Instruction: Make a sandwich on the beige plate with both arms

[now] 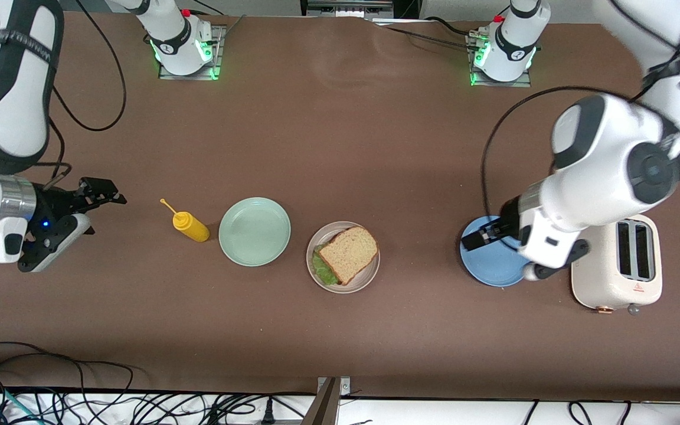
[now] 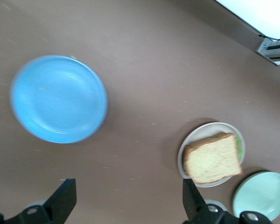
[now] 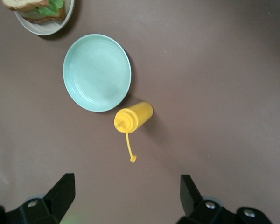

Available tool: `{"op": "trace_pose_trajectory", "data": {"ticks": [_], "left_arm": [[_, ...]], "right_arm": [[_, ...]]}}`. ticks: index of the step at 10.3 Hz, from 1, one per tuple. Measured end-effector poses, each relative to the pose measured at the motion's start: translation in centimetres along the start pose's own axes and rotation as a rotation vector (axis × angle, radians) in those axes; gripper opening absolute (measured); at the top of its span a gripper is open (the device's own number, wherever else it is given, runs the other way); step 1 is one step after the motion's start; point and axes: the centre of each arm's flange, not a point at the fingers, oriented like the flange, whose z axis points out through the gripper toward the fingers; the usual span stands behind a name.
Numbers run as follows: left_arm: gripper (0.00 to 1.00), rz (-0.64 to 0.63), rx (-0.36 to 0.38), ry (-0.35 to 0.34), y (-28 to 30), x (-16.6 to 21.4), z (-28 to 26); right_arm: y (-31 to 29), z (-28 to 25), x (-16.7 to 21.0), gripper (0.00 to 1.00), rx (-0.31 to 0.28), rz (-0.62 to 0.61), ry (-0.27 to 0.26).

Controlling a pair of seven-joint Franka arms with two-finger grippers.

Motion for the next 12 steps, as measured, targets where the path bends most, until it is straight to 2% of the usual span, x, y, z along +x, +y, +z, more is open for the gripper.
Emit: {"op": "trace_pose_trajectory", "data": {"ticks": [2,5,7,9,12], "left_arm": [[1.0,0.086,0.107,0.048,-3.1,-0.1,-3.5],[1.0,0.18,0.117,0.066,-9.2,2.5,-7.0],[1.0,0.233,0.117,0.068,-12.7,3.8,-8.4],[1.0,0.341,0.121,0.067,-14.2,4.1,-9.4],[1.0,0.361,0.124,0.063,-15.6,4.1,-10.1]], "right_arm": [[-1.7,0.2,-1.1,1.0,-0.045,0.142,-0.045],[-4.6,1.6,-3.8,1.0,-0.155,0.435,-0.051],[-5.9,0.3,-7.3,1.0,-0.177,0.554,0.004],[-3.8,-2.9,-11.5,1.0,-0.182,0.648,0.074],[-3.3,-4.0,-12.6,1.0,-0.186,0.706,0.109]]}}
